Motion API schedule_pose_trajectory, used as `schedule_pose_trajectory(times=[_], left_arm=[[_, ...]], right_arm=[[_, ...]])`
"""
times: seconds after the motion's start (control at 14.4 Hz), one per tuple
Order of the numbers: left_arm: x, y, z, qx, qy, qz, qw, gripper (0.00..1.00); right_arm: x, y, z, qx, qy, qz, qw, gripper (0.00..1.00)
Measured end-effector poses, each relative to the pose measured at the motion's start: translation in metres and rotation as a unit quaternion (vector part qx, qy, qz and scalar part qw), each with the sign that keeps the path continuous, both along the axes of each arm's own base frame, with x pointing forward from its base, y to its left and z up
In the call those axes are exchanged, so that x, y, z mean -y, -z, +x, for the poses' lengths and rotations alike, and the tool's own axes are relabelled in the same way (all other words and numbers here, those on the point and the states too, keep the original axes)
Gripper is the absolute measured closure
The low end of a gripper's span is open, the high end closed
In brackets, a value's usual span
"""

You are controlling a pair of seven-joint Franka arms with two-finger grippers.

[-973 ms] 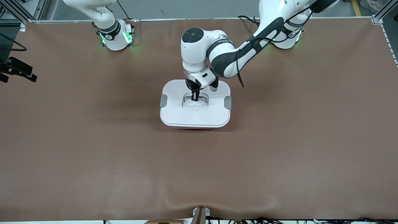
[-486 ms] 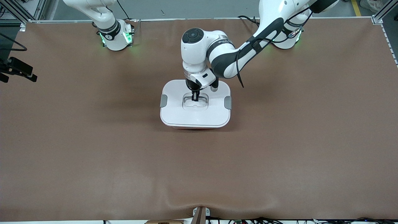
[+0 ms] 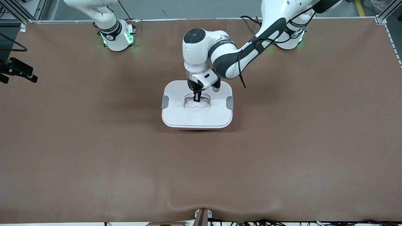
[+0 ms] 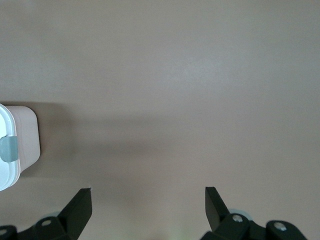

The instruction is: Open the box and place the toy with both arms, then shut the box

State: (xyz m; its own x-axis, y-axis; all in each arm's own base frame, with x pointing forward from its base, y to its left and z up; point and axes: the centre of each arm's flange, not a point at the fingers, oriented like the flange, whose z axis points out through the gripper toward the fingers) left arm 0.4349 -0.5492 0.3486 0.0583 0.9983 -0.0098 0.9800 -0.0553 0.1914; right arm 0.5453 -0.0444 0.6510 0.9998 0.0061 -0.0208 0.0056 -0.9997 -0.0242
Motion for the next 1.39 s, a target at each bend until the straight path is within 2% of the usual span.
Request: schedule_pose_trajectory(times=[1.39], left_arm=[[0.0, 0.012, -0.005, -0.001, -0.001, 0.005, 1.0, 0.93]], right_arm=[[-0.004, 0.002, 0.002, -0.001, -0.005, 0.0, 1.0, 0.0]])
